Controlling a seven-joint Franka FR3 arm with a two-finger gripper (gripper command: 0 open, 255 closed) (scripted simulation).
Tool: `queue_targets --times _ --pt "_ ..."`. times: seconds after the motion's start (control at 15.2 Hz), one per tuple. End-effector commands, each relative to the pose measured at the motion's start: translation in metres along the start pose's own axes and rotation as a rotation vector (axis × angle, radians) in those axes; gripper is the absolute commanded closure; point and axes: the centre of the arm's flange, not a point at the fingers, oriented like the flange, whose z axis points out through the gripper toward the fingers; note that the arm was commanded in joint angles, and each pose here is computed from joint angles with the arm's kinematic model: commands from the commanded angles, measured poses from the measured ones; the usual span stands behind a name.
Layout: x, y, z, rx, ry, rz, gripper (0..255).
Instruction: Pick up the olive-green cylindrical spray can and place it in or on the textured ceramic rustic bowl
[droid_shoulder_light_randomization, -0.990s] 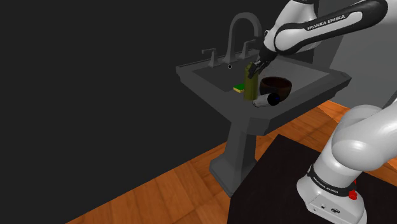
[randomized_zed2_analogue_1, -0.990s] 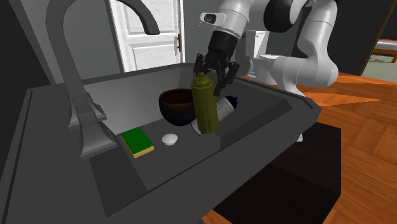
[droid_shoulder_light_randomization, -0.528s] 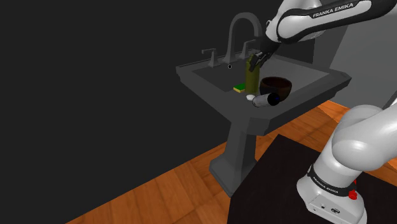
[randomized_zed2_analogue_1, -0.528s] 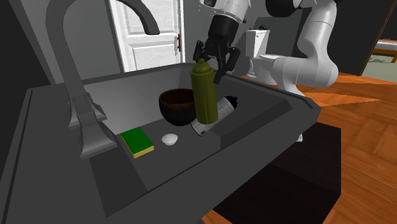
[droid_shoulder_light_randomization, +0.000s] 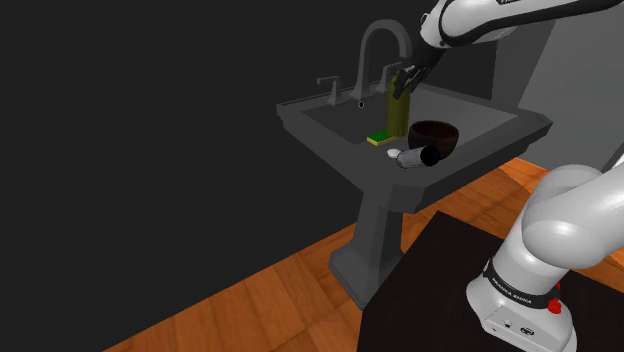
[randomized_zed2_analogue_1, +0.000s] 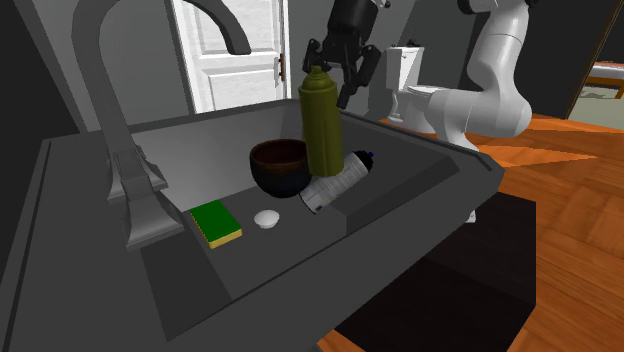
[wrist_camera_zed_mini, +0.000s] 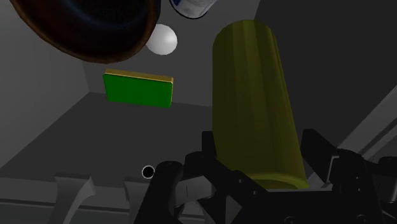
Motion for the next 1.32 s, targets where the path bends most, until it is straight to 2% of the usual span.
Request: queue_targets --times 0.0,0.46,1.25 --pt "0.003 0.001 -0.011 0.000 0.001 0.000 255" --pt "0.017 0.002 -0.042 0.000 0.001 0.000 255" --pt "-0.013 0.152 -0.085 0.000 0.001 0.000 255"
